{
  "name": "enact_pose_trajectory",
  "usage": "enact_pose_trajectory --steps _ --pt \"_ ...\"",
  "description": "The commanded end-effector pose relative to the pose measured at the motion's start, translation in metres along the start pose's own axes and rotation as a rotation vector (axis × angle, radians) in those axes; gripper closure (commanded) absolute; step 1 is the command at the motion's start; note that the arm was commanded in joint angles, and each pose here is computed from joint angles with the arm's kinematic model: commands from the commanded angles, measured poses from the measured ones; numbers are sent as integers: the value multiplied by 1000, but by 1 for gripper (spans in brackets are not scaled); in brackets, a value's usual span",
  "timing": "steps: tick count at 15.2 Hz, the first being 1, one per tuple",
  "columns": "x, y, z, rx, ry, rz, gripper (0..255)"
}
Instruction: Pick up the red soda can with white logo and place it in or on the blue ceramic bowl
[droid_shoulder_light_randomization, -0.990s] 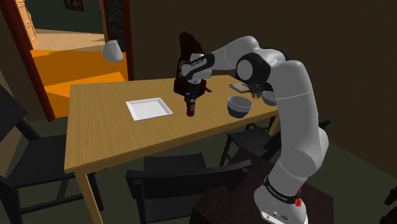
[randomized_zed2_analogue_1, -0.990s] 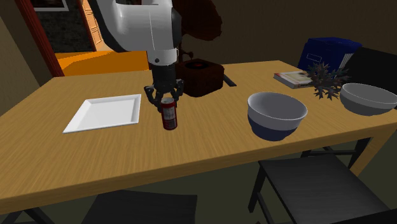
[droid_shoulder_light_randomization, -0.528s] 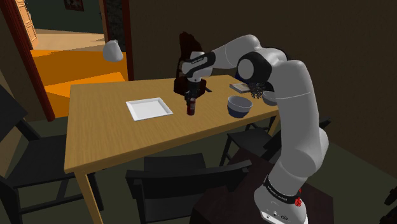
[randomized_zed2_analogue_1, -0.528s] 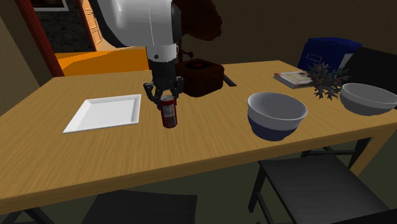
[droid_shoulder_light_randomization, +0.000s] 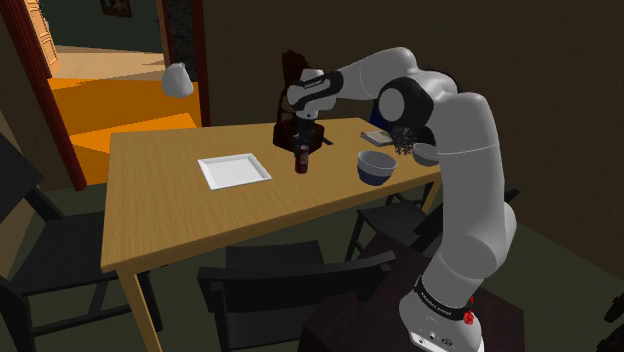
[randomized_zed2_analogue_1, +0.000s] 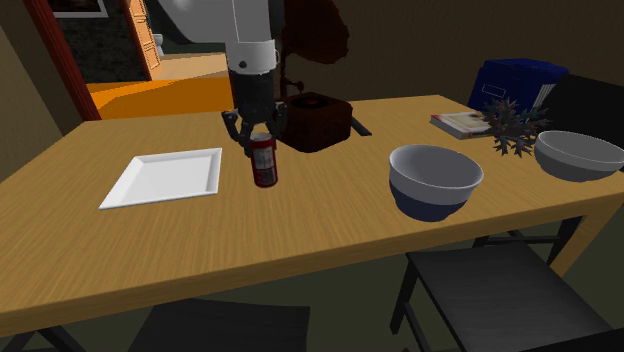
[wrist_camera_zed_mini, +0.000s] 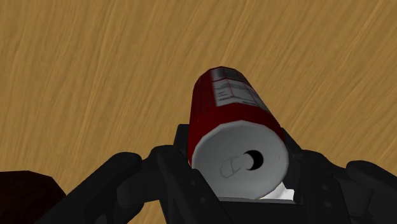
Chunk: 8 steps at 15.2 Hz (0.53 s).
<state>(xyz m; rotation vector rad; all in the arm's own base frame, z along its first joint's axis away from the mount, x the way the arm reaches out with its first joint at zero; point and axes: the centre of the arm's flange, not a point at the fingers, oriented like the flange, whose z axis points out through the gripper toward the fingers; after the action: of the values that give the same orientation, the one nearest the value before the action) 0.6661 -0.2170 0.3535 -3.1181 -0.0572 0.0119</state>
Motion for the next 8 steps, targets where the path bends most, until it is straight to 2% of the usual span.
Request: enact_pose_trajectory --steps 1,8 --pt "0 -1 -10 0 0 0 255" --pt "0 -2 -47 0 0 0 255"
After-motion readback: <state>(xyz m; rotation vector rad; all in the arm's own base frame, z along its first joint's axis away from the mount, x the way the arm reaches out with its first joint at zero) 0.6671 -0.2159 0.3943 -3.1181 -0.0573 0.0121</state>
